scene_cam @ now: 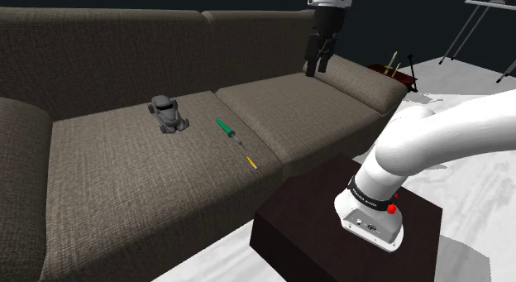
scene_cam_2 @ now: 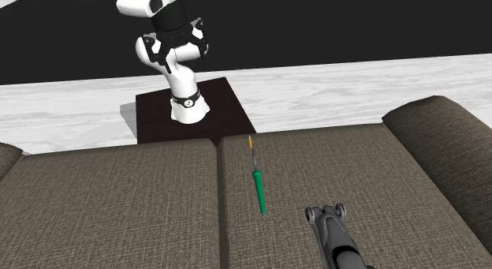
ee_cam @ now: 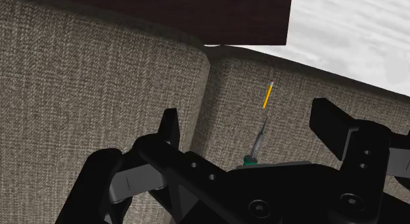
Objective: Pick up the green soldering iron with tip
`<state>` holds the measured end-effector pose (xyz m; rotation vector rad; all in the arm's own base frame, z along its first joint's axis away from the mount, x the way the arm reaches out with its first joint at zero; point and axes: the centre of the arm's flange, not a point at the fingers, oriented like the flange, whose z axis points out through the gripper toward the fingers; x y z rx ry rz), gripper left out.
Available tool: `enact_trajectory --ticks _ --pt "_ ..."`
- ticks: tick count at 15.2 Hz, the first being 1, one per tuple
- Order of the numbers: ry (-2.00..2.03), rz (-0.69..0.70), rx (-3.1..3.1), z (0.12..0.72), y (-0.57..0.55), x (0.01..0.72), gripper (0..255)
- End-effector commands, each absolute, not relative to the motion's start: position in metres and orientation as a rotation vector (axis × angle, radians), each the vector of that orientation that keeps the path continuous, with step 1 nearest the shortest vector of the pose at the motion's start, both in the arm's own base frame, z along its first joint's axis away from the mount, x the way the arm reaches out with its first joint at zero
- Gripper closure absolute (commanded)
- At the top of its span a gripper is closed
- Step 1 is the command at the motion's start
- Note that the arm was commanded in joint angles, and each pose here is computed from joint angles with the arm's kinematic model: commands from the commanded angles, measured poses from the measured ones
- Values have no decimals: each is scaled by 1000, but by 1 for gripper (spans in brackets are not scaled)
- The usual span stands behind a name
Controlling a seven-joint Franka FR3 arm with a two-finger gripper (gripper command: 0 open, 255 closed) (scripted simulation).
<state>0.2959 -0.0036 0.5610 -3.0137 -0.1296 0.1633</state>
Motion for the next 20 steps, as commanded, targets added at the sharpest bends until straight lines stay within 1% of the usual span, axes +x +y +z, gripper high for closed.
enact_trajectory --ticks 1,20 --pt "-130 163 -3014 561 -4 296 0" --pt "-80 192 -3115 387 103 452 0"
